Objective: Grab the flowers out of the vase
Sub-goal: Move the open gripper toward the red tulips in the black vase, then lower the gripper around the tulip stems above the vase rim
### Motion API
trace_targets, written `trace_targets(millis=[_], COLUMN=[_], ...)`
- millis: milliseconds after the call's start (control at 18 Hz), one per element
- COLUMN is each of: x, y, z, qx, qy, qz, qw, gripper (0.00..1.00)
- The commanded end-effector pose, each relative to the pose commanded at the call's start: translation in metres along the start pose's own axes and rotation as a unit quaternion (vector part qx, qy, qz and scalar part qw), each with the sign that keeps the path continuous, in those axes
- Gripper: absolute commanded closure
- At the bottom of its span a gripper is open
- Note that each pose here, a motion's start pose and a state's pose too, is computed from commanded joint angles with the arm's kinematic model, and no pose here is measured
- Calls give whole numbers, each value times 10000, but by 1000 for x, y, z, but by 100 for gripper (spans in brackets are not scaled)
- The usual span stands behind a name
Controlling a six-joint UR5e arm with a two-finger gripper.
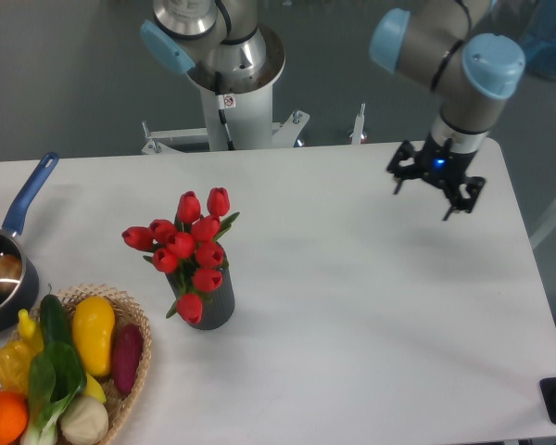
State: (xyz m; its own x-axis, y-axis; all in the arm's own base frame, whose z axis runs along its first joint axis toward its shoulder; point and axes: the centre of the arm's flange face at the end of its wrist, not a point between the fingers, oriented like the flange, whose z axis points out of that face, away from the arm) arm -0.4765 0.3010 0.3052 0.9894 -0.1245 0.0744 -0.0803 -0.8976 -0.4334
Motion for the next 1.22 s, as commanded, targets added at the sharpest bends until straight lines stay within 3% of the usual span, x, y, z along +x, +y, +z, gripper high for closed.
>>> trace_targets(millis=[111,278,444,722,833,1000,1222], x=[15,25,49,65,71,83,101], y=[-9,-17,-52,-88,-95,-97,-97], z=[-7,-21,-29,-21,-16,1,25], qx=[356,490,808,2041,2140,1876,1827], qy=[14,148,144,641,746,853,1077], qz=[2,-469,-171,-168,-138,-39,90], qw=[9994,9976,9965,9767,9739,9785,9772], gripper=[0,0,0,0,0,0,0])
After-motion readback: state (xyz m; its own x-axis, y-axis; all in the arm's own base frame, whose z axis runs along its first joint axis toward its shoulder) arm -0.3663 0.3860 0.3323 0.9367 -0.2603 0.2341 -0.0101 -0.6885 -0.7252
